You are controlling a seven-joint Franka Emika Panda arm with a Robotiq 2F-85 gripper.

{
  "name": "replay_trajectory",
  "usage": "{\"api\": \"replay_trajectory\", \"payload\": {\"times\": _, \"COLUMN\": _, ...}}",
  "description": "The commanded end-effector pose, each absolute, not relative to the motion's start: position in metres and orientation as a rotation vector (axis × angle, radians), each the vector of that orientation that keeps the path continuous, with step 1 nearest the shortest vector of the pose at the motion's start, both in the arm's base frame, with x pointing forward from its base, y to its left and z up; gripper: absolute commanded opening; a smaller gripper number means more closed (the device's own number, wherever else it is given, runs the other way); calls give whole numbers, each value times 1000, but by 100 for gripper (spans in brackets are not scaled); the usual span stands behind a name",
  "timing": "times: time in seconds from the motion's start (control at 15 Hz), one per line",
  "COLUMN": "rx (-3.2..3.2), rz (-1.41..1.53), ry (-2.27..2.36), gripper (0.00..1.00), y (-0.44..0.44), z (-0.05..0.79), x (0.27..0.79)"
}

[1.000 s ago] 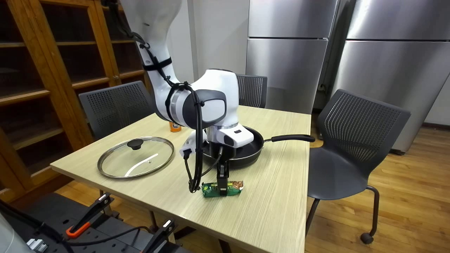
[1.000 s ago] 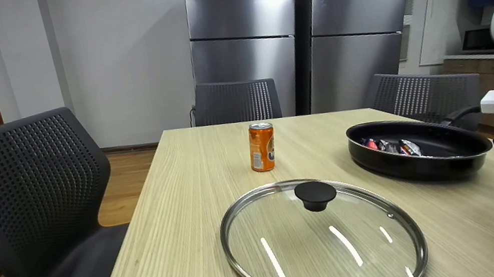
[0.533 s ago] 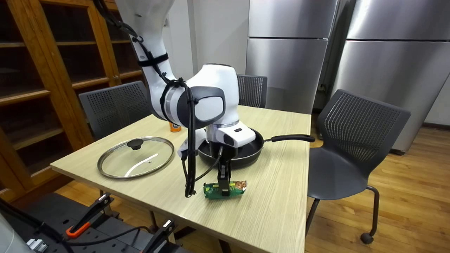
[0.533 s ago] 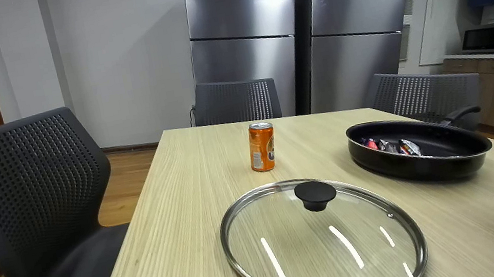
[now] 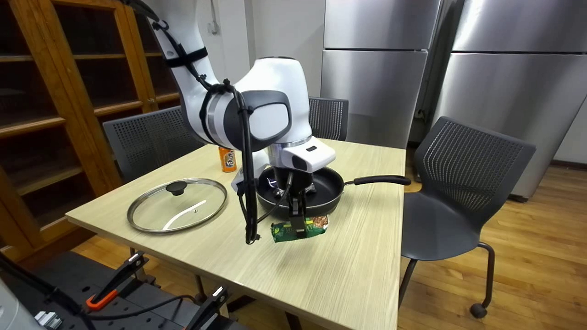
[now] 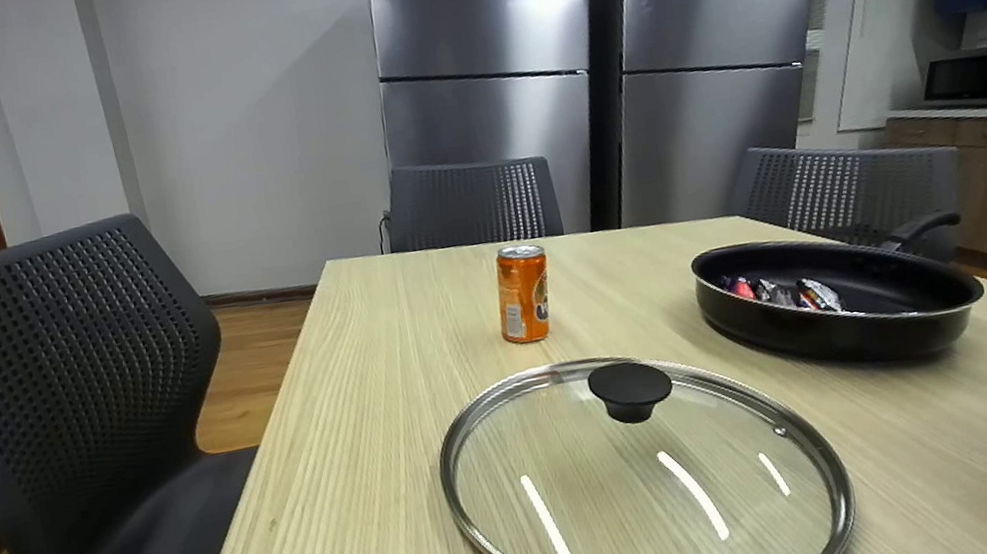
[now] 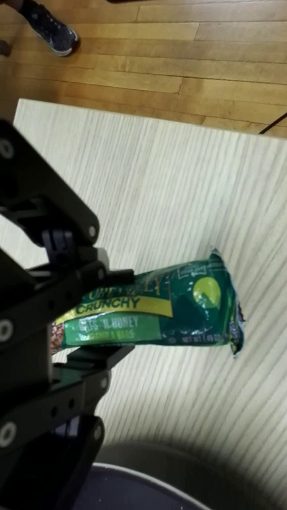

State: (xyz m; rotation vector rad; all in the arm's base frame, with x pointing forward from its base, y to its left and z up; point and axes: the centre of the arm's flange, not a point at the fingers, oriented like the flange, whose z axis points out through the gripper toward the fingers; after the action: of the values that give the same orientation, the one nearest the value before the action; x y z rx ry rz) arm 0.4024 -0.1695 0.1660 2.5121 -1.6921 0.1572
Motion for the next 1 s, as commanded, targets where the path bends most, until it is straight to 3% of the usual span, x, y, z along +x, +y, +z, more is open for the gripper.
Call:
{"api": "replay_trajectory", "payload": {"times": 0.0, "rx": 2525, "rz": 242, "ry": -1668, "gripper": 12, "y": -157, "z": 203, "x": 405}}
{"api": "replay_trajectory", "payload": {"times": 0.93, "rx": 2542, "rz": 469, "ry": -1635, "gripper": 12, "y": -122, "z": 243, "x": 502}}
